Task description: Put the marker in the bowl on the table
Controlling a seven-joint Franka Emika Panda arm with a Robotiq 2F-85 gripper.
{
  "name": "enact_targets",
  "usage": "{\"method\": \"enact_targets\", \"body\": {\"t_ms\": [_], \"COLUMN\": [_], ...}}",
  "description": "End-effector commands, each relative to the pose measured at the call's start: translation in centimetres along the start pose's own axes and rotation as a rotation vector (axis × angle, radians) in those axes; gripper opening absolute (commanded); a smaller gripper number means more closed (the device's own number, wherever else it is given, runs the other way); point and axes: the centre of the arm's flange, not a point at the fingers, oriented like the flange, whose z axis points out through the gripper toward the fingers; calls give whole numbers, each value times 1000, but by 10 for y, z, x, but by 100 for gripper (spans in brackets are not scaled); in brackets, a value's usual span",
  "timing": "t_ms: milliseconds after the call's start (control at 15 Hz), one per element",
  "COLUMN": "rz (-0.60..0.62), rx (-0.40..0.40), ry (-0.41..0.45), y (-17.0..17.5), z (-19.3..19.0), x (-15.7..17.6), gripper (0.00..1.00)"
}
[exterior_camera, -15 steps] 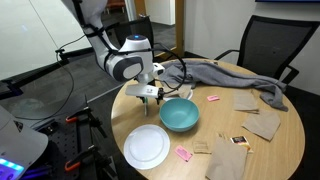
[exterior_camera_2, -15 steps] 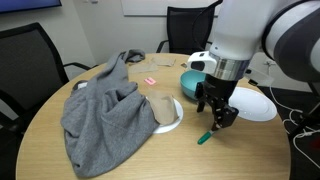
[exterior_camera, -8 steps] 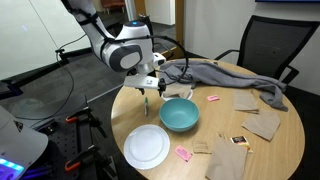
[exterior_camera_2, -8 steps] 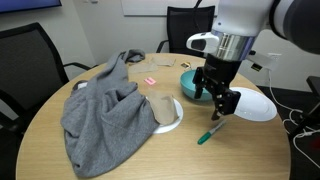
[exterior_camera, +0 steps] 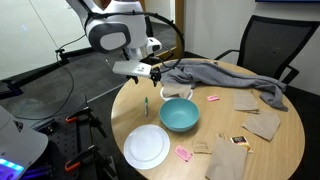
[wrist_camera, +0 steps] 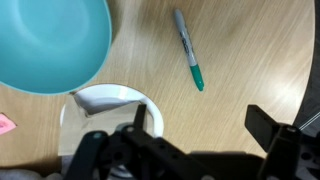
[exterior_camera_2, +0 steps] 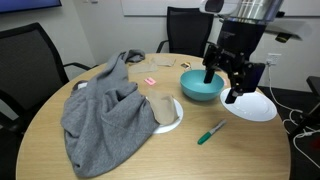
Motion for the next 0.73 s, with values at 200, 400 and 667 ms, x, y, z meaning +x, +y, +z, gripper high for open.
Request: {"method": "enact_targets", "body": {"t_ms": [200, 400, 667], "rz": [40, 58, 60], "rx": [-7, -2, -6], "ry": [32, 41, 37], "y": [1, 12, 11], "z": [-67, -54, -58], "x": [-27, -17, -21], "gripper": [100, 100, 100]}}
